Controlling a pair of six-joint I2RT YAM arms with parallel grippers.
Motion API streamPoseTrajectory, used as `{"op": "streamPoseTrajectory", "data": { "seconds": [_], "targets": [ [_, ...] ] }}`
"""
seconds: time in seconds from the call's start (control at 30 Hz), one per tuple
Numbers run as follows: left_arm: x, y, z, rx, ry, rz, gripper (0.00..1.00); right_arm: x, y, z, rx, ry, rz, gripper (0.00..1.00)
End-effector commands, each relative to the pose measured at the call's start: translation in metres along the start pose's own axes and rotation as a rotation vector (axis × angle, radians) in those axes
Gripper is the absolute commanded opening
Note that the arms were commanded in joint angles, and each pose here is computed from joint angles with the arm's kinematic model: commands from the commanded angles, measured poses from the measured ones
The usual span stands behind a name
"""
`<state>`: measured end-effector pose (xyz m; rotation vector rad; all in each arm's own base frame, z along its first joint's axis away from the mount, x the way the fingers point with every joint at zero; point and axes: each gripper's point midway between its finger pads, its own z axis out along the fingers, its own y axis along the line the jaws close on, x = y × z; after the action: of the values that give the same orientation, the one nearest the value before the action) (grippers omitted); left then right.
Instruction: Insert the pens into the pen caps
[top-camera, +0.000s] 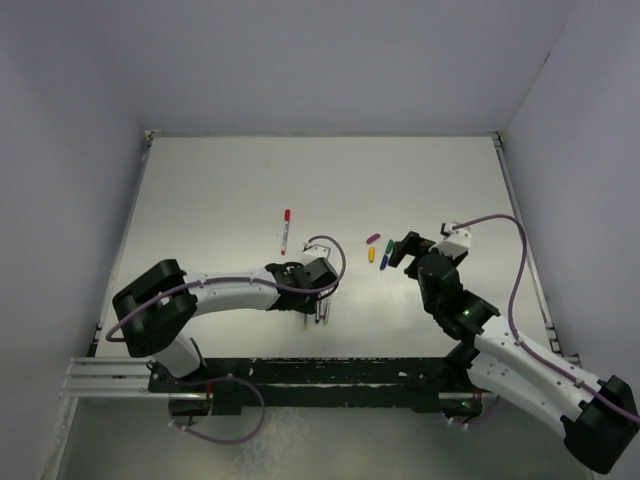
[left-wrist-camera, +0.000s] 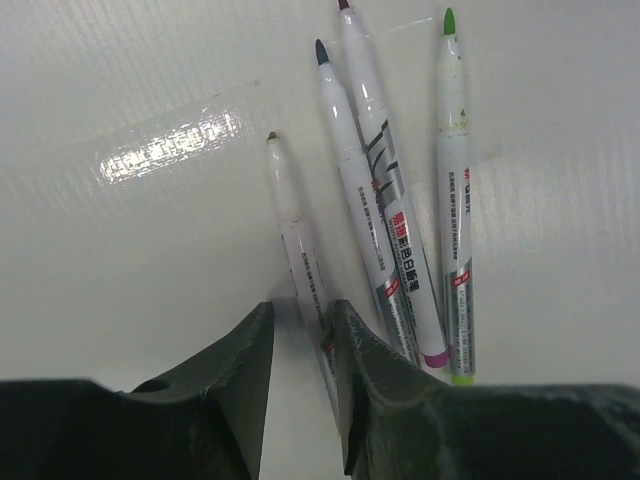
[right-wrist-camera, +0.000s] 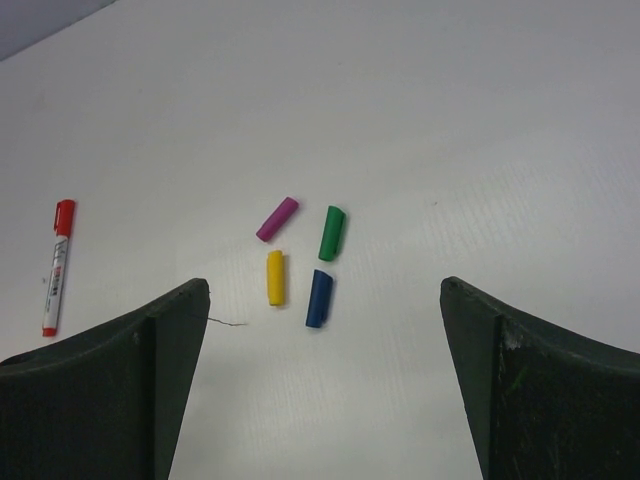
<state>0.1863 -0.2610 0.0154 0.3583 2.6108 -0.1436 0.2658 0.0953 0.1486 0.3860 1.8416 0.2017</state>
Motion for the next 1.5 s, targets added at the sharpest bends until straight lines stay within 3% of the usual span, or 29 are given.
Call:
{"op": "streamPoseTrajectory", "data": {
  "seconds": [0.0, 0.5, 0.63, 0.73, 1.03, 1.17, 1.47],
  "targets": [
    [0.016, 0.013, 0.002, -0.062, 0.049, 0.002, 0.33, -0.001, 0.001, -0.001, -0.002, -0.001, 0.035, 1.0],
    [0.095, 0.035, 0.015, -0.127, 0.3, 0.013, 0.28, -0.017, 0.002, -0.012, -0.025, -0.025, 0.088, 1.0],
    [0.104, 0.034, 0.014, -0.118, 0.311, 0.001, 0.21, -0.021, 0.003, -0.015, -0.031, -0.031, 0.091, 1.0],
    [0.107, 0.034, 0.015, -0.12, 0.32, 0.004, 0.0, -0.022, 0.003, -0.016, -0.032, -0.032, 0.092, 1.0],
    [0.093, 0.029, 0.011, -0.085, 0.267, 0.024, 0.0, -0.024, -0.003, -0.008, 0.081, 0.02, -0.018, 0.99],
    [0.071, 0.03, -0.007, -0.076, 0.191, 0.015, 0.0, -0.026, 0.01, 0.001, 0.082, 0.051, -0.09, 0.92],
    [0.024, 0.026, -0.055, 0.029, -0.001, 0.003, 0.0, -0.024, 0.044, 0.027, 0.061, 0.102, -0.174, 0.53]
  ]
}}
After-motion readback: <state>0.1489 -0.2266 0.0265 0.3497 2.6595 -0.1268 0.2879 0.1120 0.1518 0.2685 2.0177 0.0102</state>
